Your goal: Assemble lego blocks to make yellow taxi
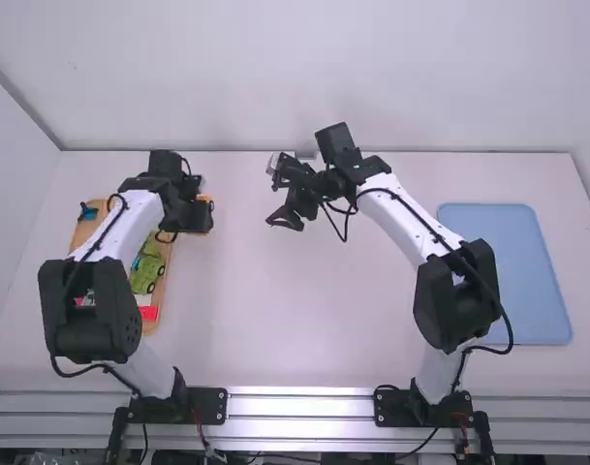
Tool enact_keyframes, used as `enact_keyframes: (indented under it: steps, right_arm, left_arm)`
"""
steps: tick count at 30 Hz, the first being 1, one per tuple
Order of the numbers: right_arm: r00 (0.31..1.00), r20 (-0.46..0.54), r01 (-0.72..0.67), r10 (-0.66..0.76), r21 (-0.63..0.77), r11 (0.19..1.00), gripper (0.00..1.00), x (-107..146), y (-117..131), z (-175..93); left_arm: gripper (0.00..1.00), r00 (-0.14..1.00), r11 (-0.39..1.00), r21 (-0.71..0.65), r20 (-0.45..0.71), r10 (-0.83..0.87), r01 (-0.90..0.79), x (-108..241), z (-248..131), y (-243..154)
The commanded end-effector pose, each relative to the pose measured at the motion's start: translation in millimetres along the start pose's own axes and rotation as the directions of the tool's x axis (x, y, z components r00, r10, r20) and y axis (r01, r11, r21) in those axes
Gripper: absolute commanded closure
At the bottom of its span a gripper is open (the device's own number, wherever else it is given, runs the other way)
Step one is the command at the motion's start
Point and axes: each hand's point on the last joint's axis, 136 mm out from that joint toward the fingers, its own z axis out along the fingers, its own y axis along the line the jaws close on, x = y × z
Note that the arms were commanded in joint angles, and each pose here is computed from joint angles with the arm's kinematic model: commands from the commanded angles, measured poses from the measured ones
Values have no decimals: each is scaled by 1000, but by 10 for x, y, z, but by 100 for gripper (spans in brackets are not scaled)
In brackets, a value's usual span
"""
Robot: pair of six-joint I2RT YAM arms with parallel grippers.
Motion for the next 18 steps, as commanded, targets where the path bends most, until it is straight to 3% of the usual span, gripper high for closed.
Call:
enact_keyframes:
  steps: [1,5,12,18]
  right_arm:
    - [998,41,-40,39,41,998,2,-28,-65,-227]
    - [992,107,-72,60,116,991,2,17,-145,-397]
    - [987,112,97,-116,167,981,1,50,234,-715]
    - [986,153,28,-64,230,973,2,195,182,-903]
  left_arm:
    - [89,987,985,57,4,163,-163,64,-6,-300]
    - [87,921,910,156,-5,389,-383,222,99,-800]
    - [84,788,766,204,49,613,-609,345,199,-1447]
    - [89,627,610,192,37,778,-769,562,410,-1911]
